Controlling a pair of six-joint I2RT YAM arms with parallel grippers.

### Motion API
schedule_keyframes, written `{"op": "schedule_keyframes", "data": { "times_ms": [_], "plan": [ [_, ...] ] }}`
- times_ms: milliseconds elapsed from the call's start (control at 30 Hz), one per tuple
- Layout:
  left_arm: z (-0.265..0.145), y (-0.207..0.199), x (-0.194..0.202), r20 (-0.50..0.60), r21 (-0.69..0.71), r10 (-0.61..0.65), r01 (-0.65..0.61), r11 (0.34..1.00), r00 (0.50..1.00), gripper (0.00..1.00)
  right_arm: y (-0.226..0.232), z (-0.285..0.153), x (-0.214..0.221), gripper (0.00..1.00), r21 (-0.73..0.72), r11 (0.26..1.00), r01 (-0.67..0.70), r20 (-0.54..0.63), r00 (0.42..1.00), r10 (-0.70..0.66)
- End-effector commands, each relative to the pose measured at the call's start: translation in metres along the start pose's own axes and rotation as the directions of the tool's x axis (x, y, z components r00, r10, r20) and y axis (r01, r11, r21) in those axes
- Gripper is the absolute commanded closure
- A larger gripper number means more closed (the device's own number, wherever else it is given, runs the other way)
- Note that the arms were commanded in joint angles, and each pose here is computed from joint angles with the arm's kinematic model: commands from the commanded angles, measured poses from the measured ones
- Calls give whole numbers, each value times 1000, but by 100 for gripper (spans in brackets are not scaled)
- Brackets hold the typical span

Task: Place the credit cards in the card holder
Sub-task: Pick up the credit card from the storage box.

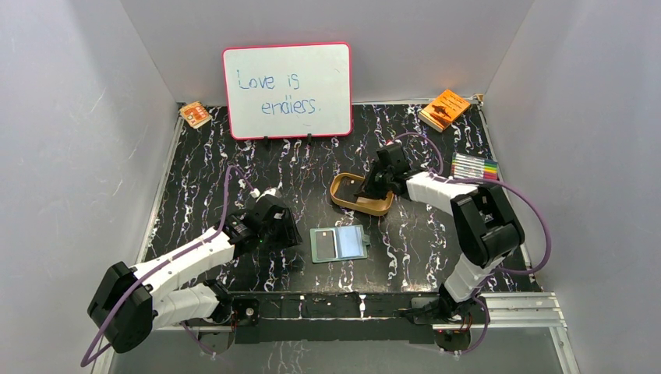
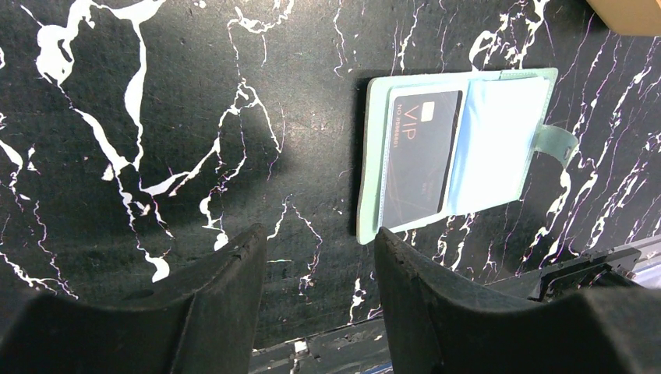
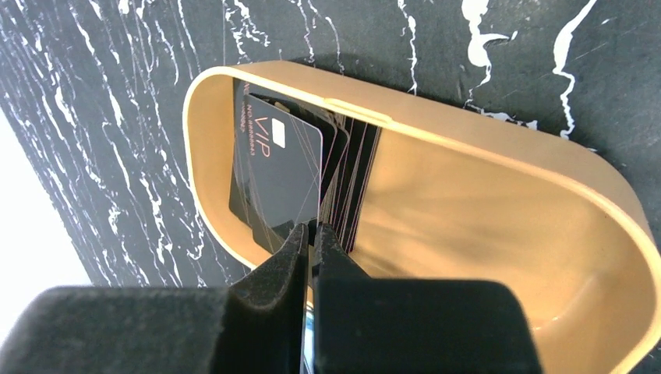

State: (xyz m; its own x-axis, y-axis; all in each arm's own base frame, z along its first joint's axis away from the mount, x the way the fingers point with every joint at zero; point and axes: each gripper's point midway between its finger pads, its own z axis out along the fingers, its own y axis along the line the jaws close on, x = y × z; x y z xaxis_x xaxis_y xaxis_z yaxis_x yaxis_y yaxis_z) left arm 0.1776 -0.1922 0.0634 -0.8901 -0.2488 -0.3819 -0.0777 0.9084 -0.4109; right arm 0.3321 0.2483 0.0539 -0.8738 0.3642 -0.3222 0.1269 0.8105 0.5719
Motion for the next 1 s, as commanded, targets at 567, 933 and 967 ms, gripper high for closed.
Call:
{"op": "schedule_keyframes", "data": {
  "times_ms": [567,933,967],
  "plan": [
    [-9,-7,-13,45,6,3,-4,1000,999,50,44,-99,-14,100,-177,968,-179,7,983,184],
    [-27,-16,-25,97,51,-19,14,999,995,50,91,-201,-1,100,-469,797,-381,-354,908,225],
    [-29,-16,-25,101,55,-21,16,998,995,50,95,-209,4,100,-493,782,-382,-378,903,203]
  ]
}}
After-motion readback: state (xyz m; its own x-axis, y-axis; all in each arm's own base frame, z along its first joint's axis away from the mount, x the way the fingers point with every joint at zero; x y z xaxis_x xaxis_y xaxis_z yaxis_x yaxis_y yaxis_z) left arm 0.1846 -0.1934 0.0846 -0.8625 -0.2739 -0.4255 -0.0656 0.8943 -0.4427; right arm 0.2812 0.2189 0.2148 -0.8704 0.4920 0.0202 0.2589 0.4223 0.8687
